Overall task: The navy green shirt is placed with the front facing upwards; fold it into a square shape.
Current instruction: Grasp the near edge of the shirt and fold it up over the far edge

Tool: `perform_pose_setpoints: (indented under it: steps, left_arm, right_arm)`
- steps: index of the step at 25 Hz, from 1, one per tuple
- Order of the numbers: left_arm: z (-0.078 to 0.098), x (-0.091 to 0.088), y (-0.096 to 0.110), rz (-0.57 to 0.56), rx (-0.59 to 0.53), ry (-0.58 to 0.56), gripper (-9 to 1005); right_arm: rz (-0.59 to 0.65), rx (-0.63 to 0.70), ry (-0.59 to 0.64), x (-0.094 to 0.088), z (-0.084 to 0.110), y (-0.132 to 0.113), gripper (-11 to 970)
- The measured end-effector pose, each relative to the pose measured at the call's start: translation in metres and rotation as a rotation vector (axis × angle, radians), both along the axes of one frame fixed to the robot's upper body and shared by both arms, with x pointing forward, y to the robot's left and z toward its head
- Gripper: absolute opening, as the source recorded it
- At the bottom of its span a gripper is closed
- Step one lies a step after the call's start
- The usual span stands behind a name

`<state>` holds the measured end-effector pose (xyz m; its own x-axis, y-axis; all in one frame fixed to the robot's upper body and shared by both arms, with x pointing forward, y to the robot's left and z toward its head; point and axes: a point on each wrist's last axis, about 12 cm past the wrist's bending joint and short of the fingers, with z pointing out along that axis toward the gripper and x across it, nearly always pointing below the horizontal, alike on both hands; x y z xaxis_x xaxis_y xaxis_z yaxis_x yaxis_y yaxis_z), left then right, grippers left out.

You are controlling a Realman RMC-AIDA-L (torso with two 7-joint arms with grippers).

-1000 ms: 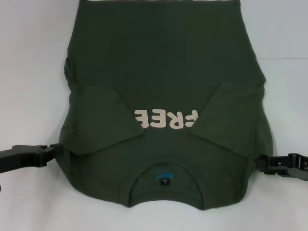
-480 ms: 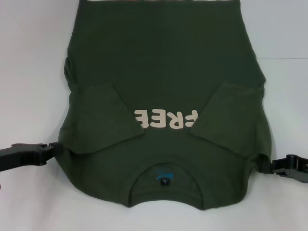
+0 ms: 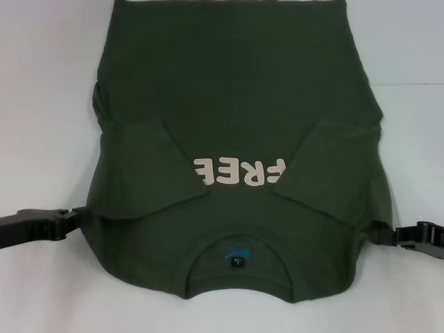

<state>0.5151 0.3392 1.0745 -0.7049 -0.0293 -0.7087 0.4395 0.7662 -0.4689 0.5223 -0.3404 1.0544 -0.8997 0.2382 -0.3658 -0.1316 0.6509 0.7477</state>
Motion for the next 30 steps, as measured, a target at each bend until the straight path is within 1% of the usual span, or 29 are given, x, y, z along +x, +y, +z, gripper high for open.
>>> perform_pose_setpoints:
  steps: [1,4,10,18,23,27,30]
  left_arm:
    - [0.0,0.0,0.0,0.0,0.0,0.0,29]
    - [0.007,-0.011,0.008,0.005,-0.048,0.021,29]
    - [0.014,-0.03,0.019,0.017,-0.13,0.043,29]
    - [0.009,-0.052,0.022,0.022,-0.2,0.089,29]
    - [0.008,-0.065,0.021,-0.003,-0.25,0.112,28]
    - [0.006,-0.082,0.024,-0.002,-0.297,0.132,28]
    - [0.004,-0.089,0.025,0.002,-0.318,0.14,28]
  right_arm:
    - [0.003,0.002,-0.014,-0.002,0.0,-0.001,37]
    - [0.004,0.01,-0.054,-0.011,-0.001,-0.007,37]
    - [-0.004,0.04,-0.143,-0.035,-0.003,-0.023,38]
    - [0.0,0.052,-0.209,-0.071,-0.006,-0.042,38]
    - [-0.025,0.055,-0.231,-0.094,-0.005,-0.058,38]
    - [-0.036,0.05,-0.255,-0.11,-0.004,-0.068,38]
    - [-0.04,0.045,-0.26,-0.119,-0.003,-0.074,38]
